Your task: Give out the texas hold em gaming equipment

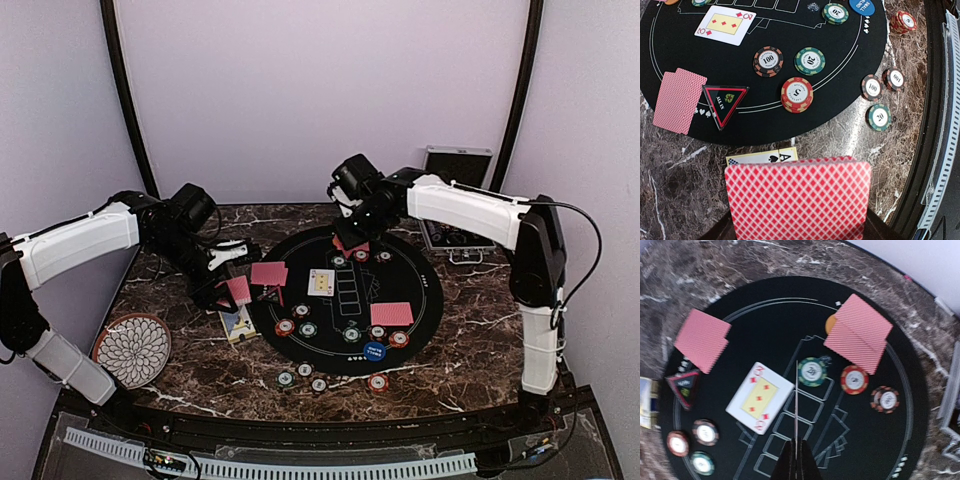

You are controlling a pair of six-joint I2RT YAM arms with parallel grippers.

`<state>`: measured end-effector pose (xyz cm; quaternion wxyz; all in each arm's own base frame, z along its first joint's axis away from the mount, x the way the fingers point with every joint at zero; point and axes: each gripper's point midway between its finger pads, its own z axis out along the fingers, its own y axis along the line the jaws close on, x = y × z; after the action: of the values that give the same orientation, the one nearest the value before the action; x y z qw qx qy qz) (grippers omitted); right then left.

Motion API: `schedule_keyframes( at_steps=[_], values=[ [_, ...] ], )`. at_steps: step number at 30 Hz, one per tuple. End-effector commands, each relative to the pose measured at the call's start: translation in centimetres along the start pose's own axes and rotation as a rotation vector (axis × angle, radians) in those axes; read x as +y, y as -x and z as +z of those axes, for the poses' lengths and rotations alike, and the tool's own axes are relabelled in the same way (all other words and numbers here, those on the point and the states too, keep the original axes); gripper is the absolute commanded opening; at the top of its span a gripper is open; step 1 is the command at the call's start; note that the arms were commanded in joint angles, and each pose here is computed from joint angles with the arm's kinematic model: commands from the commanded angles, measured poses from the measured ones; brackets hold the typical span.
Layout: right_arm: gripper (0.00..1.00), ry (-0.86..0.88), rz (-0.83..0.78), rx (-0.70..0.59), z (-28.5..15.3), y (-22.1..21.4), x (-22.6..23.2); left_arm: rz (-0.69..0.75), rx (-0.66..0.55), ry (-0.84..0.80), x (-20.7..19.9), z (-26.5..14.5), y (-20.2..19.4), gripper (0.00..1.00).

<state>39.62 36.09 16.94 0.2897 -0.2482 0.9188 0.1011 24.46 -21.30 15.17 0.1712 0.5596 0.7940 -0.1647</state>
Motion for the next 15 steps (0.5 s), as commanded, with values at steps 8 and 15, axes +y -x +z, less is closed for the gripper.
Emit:
schedule_keyframes(
  at_steps=[8, 15],
  values=[
    [0.0, -0.595, -0.616, -0.117, 2.0, -1.0, -1.2, 0.013, -0.025, 0.001, -0.5, -1.3, 0.3, 0.0],
    [0.0, -0.542, -0.768, -0.132, 4.9, -2.9, 1.4, 0.013, -0.03, -0.002, -0.8, -1.5, 0.2, 0.0]
  ],
)
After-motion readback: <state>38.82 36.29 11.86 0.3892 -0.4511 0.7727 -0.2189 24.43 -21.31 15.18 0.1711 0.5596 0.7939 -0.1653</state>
